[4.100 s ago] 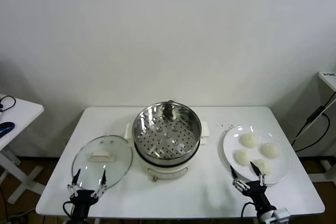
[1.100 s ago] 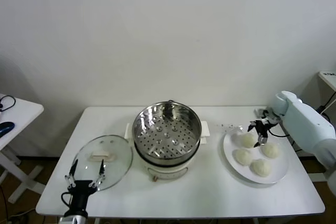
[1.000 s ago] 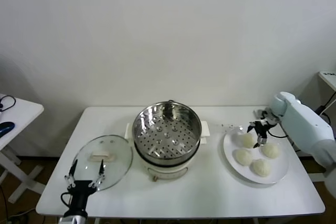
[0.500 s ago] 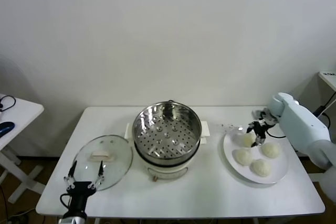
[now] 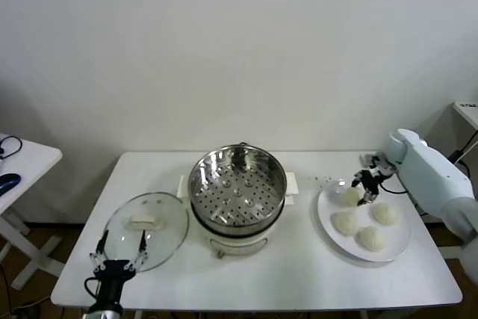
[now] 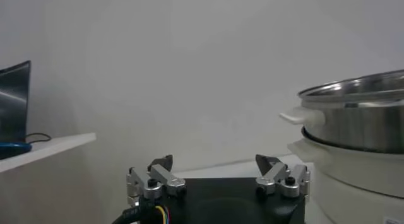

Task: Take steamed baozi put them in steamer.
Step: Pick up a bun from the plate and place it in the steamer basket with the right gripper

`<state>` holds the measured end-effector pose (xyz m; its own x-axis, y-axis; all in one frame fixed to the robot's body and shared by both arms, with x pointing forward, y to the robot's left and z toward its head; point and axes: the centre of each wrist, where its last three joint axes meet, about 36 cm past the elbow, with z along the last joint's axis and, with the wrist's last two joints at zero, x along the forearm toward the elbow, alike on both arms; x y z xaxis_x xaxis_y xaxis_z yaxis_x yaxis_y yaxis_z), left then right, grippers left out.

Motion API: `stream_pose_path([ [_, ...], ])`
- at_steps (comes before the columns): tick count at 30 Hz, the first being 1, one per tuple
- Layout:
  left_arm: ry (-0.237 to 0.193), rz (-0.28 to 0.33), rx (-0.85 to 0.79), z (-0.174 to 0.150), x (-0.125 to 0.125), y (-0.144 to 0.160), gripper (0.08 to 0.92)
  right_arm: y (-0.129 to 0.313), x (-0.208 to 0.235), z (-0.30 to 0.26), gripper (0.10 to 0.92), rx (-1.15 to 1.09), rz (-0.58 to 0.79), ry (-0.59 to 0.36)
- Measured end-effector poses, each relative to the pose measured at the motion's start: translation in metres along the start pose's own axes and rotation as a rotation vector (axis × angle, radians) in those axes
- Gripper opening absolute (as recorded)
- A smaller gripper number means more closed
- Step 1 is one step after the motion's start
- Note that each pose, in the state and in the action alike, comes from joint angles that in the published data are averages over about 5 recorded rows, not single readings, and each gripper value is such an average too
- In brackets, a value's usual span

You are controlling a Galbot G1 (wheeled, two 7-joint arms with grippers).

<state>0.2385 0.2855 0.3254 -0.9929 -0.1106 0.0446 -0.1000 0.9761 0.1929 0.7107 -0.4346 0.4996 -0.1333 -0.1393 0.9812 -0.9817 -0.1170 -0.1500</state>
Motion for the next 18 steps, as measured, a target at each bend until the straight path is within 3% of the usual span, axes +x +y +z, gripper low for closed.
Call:
stream_pose_path([
  [7,-0.001,0.004,-0.004,-0.001,0.0,0.0,0.823,-0.028,0.067,-0.051,0.636,0.179,0.058,-0.009],
  [18,0.0,0.016,-0.011,-0.003,0.0,-0.003,0.823,-0.051,0.172,-0.19,0.628,0.609,0.14,0.023],
])
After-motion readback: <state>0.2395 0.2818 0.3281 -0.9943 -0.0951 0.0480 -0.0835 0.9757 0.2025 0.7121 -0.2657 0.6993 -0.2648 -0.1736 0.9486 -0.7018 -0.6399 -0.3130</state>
